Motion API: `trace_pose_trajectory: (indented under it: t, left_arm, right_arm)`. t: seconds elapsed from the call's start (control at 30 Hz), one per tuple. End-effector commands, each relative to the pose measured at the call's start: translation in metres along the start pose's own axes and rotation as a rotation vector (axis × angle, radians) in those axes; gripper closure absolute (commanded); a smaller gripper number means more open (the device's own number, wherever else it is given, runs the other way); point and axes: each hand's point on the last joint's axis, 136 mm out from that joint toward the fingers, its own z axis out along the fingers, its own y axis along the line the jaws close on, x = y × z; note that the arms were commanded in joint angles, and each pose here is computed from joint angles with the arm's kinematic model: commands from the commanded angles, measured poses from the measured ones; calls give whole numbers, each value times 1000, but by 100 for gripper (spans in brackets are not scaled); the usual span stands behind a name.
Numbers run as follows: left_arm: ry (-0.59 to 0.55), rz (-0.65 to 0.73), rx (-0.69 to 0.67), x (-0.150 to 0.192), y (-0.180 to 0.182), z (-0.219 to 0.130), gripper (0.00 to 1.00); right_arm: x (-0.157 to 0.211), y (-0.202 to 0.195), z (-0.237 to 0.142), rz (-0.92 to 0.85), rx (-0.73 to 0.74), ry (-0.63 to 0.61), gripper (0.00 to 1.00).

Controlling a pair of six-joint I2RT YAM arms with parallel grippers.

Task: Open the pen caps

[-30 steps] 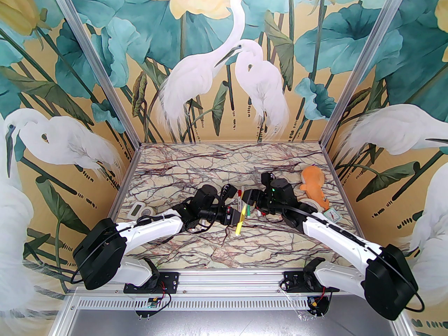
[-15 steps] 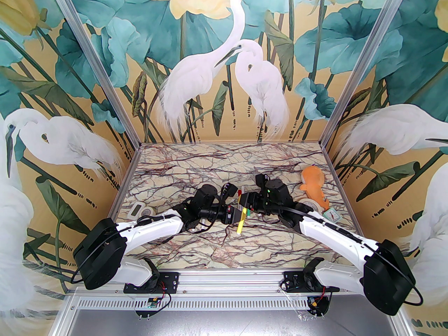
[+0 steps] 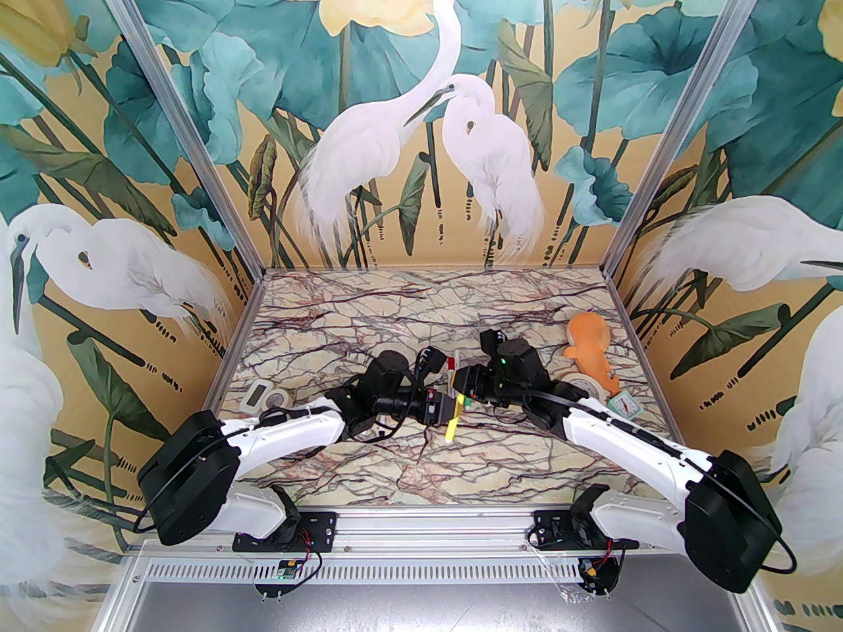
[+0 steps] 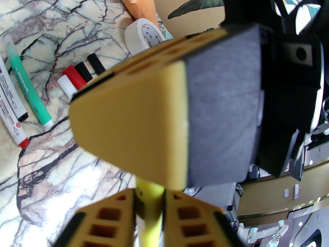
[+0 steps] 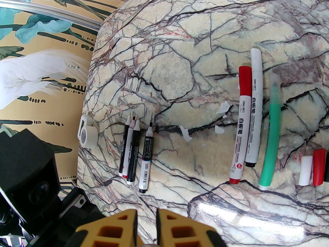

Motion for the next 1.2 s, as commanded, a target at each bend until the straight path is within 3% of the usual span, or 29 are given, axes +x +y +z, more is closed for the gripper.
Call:
trace_pose_trajectory:
  t: [0.0,0.33,0.77,1.17]
  left_arm:
    - [-41,10,59,-3,-11,-4,64]
    - [-64,38,155,0,-28,1,61]
    - [-55,32,57,5,-10,5,92]
    - [-41,52,153,9,-29,-5,97]
  right_arm:
    - [-17,19,-9,-30,-35,-65,84]
    - [-21,34,-7,-16,-117,-72,84]
    - [-23,25,-21,-3,-89,-145,85]
    - [-34,57,-48,-103,-242,-192,84]
